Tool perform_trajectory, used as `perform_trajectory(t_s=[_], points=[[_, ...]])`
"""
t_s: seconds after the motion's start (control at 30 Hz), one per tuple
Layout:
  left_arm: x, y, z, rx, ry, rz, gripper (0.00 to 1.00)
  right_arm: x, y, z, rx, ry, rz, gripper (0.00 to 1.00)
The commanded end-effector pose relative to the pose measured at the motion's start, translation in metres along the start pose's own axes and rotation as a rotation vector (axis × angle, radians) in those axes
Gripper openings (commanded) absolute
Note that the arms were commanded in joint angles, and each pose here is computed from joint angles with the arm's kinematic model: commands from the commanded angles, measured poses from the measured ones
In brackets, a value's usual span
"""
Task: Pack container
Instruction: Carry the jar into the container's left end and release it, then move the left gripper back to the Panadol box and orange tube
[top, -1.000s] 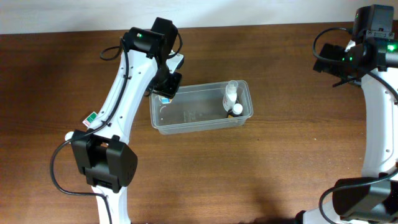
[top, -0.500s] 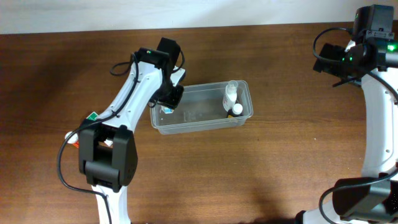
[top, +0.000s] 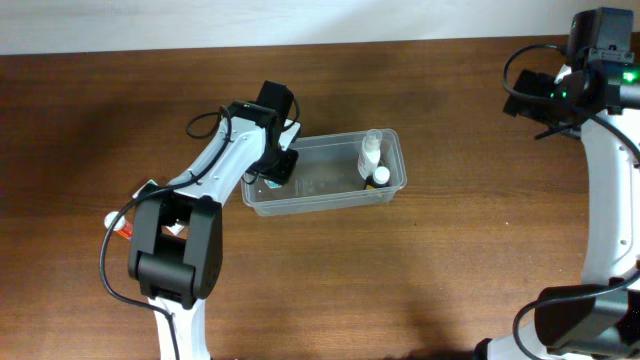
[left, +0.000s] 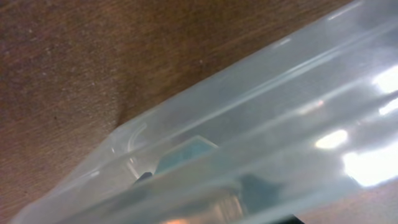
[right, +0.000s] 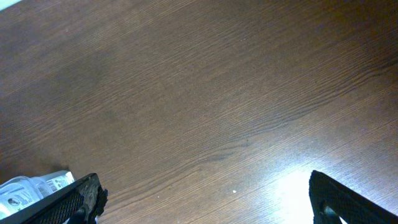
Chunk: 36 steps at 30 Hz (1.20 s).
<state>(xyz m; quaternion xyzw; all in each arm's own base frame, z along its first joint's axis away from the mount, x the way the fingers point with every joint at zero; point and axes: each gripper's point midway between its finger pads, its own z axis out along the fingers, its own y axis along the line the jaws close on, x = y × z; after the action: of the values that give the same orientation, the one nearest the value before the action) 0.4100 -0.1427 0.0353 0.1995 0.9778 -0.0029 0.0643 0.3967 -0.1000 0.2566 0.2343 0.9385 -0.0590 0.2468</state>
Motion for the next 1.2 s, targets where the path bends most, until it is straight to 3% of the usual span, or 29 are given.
perform_trajectory(t_s=[0.0,0.13,0.3,0.7,1.0,1.17], points=[[0.003,0.007,0.001,-0.037,0.004,0.004,0.34,-0.004,-0.003,-0.006,0.006,-0.019,0.018,0.98],[0.004,0.007,0.001,-0.036,0.007,0.004,0.37,-0.004,-0.003,-0.006,0.006,-0.018,0.018,0.98],[0.004,0.007,0.001,-0.036,0.007,0.004,0.58,-0.004,-0.003,-0.006,0.006,-0.018,0.018,0.98],[-0.005,0.007,-0.011,-0.036,-0.011,0.003,0.61,-0.004,-0.003,-0.006,0.006,-0.018,0.018,0.99],[-0.035,0.009,-0.088,-0.034,-0.081,-0.022,0.68,-0.004,-0.003,-0.006,0.006,-0.018,0.018,0.99],[-0.028,0.010,-0.124,-0.037,-0.062,-0.024,0.68,-0.004,-0.003,-0.006,0.006,-0.019,0.018,0.98]])
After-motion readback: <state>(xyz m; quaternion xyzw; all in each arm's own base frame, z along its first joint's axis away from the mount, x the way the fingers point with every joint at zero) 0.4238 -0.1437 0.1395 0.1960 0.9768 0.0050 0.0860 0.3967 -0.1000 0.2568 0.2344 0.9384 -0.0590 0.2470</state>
